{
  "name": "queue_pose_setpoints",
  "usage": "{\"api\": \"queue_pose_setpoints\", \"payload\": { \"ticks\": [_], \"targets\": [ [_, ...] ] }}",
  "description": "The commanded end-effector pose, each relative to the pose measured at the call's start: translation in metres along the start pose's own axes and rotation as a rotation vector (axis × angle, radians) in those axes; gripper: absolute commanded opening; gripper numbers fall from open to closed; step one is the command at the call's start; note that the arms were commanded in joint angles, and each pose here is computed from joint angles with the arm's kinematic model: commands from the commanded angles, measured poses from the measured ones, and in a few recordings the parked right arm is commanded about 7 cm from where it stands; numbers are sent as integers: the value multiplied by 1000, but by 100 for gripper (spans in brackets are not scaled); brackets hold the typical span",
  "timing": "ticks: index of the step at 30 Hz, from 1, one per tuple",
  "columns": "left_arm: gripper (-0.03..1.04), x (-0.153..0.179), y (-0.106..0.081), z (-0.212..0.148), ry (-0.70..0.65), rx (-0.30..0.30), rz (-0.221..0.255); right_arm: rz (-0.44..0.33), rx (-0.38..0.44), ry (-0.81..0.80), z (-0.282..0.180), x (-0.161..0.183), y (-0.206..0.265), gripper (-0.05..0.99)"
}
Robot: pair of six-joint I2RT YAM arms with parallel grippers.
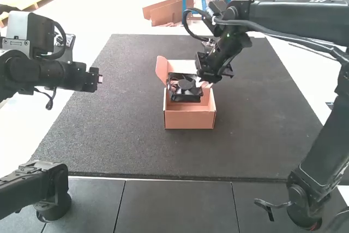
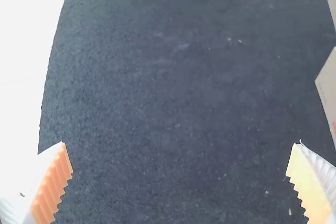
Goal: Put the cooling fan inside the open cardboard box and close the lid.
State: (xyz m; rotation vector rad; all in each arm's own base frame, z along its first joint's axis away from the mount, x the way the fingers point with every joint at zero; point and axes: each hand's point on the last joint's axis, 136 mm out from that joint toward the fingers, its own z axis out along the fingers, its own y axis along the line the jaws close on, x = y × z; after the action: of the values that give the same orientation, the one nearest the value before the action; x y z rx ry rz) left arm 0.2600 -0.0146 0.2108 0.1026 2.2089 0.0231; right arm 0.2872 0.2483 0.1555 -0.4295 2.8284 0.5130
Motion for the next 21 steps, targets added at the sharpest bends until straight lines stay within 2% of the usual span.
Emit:
{"api": "queue_pose_setpoints", "payload": {
  "ticks": [1,11,21],
  "targets": [
    [97,-10,3,-9,-43,-11,4,3,29,-58,0,-22,0,-2],
    [97,-8,4,-13,-44,-14,3,28,104,-102,36,-54,-30,-2],
    [97,-10,5,-16,-47,-20,3,32,146,-61,66,-49,-44,-2]
  ]
}}
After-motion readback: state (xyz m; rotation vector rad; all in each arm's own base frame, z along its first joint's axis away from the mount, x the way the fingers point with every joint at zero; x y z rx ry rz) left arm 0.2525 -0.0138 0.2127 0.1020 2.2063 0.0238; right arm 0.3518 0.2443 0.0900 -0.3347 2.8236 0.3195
